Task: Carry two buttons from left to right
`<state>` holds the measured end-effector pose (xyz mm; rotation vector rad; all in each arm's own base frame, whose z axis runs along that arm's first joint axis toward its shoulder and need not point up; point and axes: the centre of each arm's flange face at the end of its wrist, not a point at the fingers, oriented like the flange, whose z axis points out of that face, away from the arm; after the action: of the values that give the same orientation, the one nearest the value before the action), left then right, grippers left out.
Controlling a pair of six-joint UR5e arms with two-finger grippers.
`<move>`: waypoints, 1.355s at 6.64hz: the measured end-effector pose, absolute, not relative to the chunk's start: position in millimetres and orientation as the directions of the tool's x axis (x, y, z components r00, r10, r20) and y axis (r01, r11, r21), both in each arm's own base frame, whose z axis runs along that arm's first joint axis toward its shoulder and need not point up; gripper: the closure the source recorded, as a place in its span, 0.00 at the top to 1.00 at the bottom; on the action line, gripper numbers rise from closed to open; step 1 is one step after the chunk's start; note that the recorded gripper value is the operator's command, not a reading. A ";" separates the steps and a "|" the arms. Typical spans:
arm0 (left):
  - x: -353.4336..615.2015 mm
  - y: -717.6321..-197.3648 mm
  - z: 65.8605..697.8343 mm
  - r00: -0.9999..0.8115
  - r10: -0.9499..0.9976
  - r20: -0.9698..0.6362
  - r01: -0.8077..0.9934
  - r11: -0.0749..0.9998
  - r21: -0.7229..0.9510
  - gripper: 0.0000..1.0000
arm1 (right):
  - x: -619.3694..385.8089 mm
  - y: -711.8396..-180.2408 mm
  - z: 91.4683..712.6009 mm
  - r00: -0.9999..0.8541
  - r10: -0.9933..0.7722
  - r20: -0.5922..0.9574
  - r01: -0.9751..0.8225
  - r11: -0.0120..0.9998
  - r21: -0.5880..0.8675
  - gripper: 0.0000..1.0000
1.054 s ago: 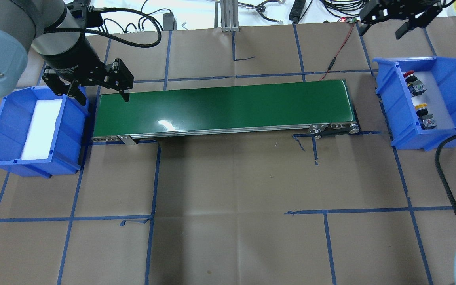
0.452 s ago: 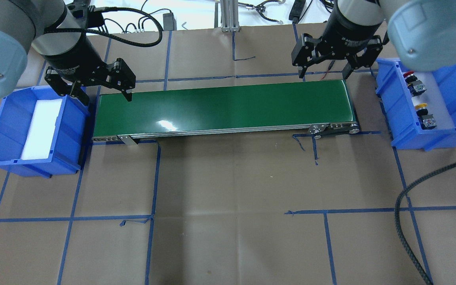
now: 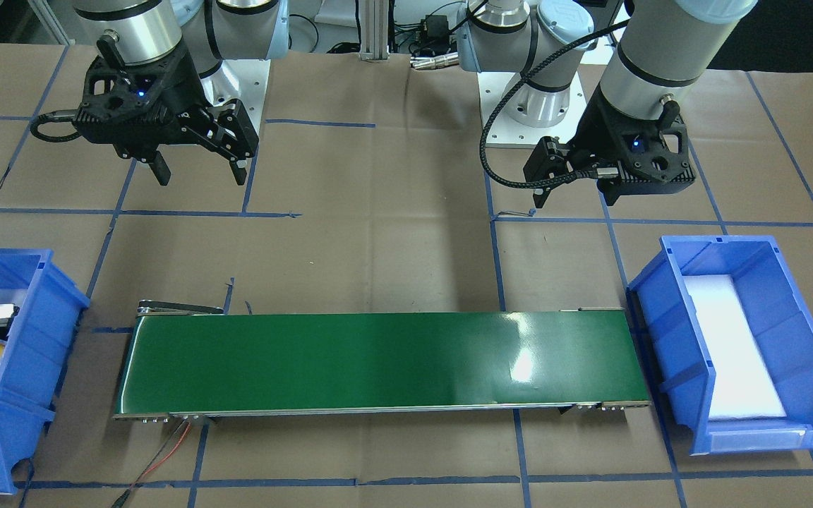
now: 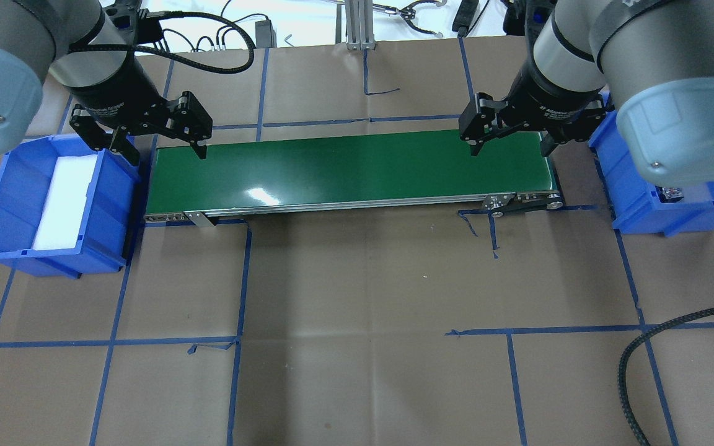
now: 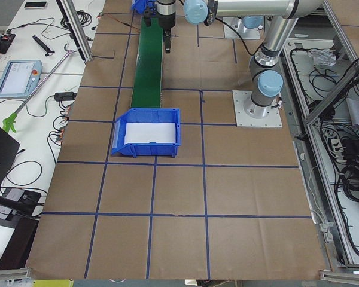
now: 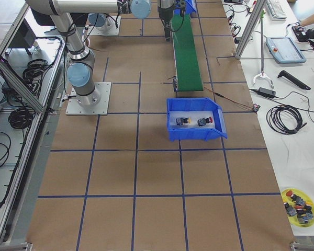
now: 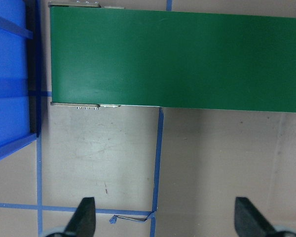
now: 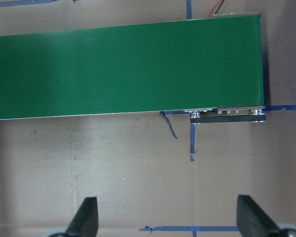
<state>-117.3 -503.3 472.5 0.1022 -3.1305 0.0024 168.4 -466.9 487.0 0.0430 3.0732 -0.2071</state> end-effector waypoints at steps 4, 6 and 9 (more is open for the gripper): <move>-117.4 -503.3 472.6 -0.998 -0.065 0.010 -0.065 0.998 -0.001 1.00 | 164.6 -466.7 485.9 -0.999 0.029 -0.025 0.032 0.992 -0.120 1.00; -117.5 -503.5 472.5 -0.998 -0.060 0.011 -0.060 0.998 -0.001 1.00 | 165.4 -466.4 485.9 -0.999 0.028 -0.027 0.031 0.992 -0.120 1.00; -117.3 -503.3 472.0 -1.000 -0.022 0.009 -0.022 1.000 -0.001 1.00 | 165.3 -466.6 485.0 -0.999 0.028 -0.025 0.031 0.992 -0.118 1.00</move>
<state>-117.3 -503.3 472.0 0.0349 -3.1326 0.0013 165.3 -466.6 485.0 0.0459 3.1125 -0.1857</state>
